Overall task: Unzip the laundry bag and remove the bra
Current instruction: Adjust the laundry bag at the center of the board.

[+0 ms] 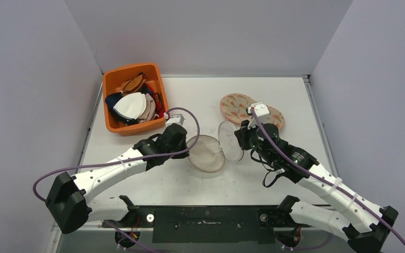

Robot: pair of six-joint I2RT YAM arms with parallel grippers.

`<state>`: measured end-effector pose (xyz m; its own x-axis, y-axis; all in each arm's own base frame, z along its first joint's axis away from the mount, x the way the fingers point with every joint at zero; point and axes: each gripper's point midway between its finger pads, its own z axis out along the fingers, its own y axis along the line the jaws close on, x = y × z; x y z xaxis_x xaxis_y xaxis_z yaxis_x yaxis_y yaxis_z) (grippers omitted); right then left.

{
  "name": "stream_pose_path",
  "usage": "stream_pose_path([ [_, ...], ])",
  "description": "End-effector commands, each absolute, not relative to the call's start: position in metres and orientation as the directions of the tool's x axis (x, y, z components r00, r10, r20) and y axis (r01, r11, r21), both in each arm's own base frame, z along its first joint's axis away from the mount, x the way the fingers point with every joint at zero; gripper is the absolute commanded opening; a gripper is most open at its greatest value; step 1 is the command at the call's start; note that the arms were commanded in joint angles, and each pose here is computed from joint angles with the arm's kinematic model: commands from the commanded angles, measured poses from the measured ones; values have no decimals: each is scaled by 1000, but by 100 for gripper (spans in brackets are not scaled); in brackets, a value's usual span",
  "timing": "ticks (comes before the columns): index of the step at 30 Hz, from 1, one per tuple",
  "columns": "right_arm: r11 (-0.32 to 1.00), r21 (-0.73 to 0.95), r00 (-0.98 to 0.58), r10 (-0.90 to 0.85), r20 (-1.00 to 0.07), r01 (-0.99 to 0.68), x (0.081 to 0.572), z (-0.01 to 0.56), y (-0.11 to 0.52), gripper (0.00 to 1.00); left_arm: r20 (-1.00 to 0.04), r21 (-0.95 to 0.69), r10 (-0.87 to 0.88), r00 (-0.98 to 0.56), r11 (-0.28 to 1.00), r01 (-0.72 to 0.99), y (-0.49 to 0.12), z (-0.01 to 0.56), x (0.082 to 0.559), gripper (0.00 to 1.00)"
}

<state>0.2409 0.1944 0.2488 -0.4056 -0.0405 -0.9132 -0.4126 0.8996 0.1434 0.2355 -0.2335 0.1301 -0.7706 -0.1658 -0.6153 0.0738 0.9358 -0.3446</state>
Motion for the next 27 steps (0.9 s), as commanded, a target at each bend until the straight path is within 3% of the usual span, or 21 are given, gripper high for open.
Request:
stream_pose_path([
  [1,876,158,-363,-20,-932,-455,242,278,206,5,-613,-365,-183,-769,928,70,-240,132,237,0],
  [13,918,10,-209,-79,-975,-396,257,381,184,5,-645,-586,-346,-682,796,151,-255,252,240,0],
  [22,939,19,-304,-93,-948,-344,262,337,186,5,-450,-713,-391,-803,699,59,-256,198,242,0],
  [27,939,4,-282,-99,-954,-345,262,358,188,5,-501,-721,-397,-769,683,117,-253,233,258,0],
])
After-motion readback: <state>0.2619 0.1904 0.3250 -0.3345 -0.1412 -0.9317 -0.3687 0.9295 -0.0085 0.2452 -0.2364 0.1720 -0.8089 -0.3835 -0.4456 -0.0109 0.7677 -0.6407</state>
